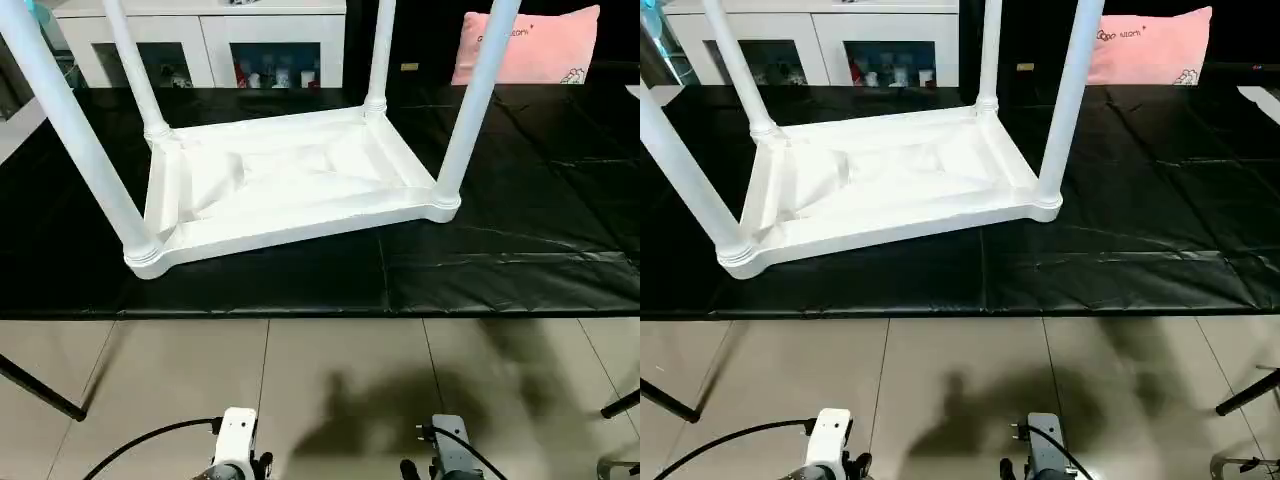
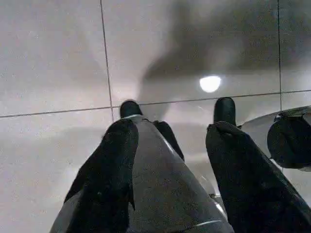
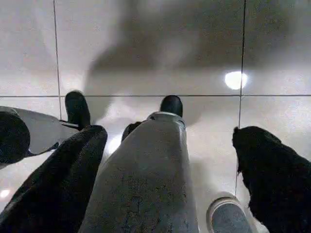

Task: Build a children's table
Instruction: Rotate leg to tighten

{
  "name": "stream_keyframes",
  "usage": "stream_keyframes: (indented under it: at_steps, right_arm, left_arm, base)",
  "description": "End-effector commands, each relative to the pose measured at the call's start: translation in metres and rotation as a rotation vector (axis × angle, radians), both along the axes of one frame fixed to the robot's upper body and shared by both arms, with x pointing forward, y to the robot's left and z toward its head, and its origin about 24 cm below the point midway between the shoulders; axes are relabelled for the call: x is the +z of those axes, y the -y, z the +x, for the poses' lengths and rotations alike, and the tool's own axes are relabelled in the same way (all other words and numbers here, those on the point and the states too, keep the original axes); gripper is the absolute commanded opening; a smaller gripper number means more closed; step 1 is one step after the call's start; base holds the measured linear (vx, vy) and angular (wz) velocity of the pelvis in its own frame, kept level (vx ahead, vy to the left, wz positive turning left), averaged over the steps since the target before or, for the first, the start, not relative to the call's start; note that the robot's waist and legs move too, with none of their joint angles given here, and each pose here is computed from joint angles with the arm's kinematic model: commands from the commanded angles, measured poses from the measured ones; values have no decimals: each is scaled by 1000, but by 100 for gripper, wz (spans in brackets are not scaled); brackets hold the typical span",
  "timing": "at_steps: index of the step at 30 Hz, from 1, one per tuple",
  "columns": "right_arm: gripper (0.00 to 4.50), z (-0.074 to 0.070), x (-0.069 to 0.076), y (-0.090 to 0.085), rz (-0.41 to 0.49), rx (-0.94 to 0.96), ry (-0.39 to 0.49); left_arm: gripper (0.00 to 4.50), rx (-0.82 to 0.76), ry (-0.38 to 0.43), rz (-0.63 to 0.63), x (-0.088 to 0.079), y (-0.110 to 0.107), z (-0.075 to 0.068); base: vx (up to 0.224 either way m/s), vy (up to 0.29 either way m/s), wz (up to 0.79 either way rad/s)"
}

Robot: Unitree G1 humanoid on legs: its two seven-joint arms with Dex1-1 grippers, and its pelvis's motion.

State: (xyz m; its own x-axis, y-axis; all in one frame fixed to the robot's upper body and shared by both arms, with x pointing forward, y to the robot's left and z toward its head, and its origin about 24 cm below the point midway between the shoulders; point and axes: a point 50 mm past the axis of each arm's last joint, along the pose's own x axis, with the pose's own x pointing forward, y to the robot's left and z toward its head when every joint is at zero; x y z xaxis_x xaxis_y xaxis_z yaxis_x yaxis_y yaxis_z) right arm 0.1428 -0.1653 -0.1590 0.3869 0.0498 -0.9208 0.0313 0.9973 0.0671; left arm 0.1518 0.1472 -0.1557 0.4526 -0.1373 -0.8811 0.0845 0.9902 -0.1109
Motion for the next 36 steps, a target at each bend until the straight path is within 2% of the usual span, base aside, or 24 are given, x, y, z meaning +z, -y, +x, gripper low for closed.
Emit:
stream_keyframes:
  at_steps: [1, 23, 24, 28, 36]
  right_arm:
    - [450, -6, -2, 0, 3, -4, -23]
    - [450, -6, -2, 0, 3, -4, -23]
    - [450, -21, -5, 28, -153, -33, -126]
    - [450, -22, -4, 30, -167, -16, -83]
    - [450, -21, -3, 33, -163, -19, -73]
  left_arm:
    - [260, 3, -12, 5, -1, -2, -2]
    - [260, 3, -12, 5, -1, -2, -2]
    - [260, 17, -221, 212, 0, -37, -4]
    - [260, 27, -223, 207, -3, -33, -9]
    - [260, 38, -233, 206, -2, -29, -6]
  base:
    - [0, 0, 0]
    - [0, 0, 0]
    - [0, 0, 0]
    - [0, 0, 0]
    - [0, 0, 0]
